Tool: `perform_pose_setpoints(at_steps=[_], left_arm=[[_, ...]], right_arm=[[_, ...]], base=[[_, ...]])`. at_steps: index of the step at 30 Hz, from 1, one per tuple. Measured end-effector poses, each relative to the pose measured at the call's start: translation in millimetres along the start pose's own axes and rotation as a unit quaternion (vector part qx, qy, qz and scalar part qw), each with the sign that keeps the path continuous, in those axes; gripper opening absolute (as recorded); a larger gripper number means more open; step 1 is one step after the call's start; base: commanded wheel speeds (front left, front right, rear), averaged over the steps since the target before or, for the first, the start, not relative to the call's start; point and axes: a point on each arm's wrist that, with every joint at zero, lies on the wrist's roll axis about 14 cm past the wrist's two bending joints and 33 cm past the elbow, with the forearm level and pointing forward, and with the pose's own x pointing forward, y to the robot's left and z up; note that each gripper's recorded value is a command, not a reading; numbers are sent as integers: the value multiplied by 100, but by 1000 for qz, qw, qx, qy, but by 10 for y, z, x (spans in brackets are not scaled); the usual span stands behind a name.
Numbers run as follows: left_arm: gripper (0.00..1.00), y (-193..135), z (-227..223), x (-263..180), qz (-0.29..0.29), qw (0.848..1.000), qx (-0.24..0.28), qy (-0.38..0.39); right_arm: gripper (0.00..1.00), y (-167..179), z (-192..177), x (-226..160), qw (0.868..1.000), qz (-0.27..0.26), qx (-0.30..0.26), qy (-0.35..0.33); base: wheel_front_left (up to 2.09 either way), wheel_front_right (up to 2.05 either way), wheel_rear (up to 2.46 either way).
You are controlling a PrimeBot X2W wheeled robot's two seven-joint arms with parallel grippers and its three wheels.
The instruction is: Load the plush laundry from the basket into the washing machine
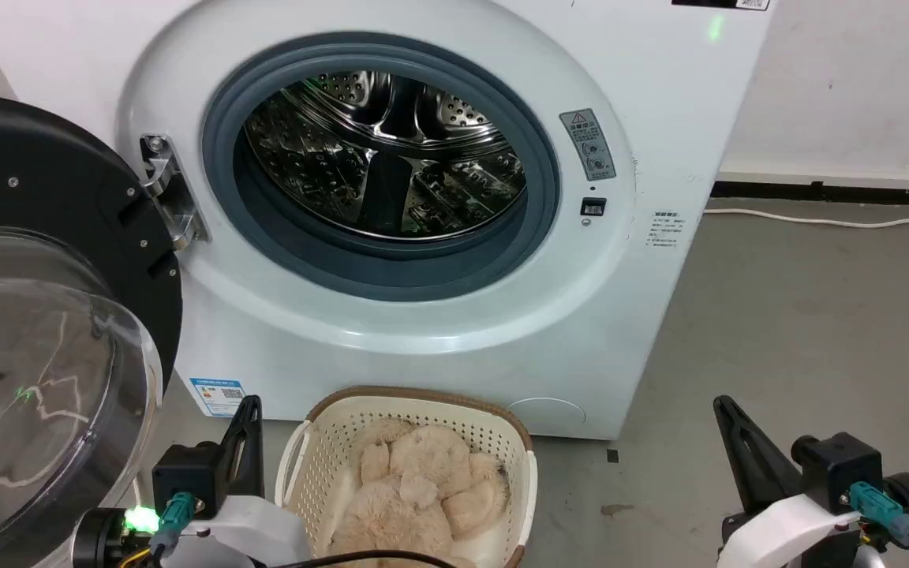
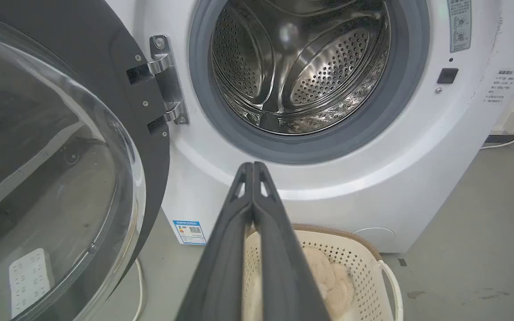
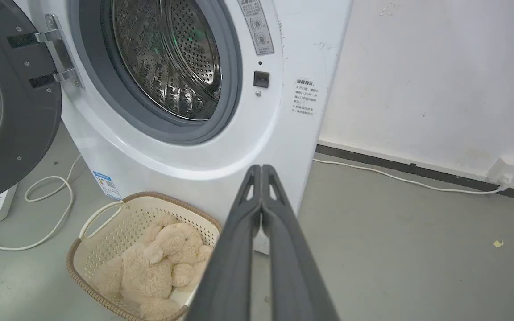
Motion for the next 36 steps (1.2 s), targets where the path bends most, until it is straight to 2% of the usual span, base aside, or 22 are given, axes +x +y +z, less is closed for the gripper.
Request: perform_pose_setpoints(at_steps=[36], left_arm=[[0,0,0,0,0,1000,0,0]], right_arm=[[0,-1,0,0,1000,0,0,0]], base=[[0,0,0]])
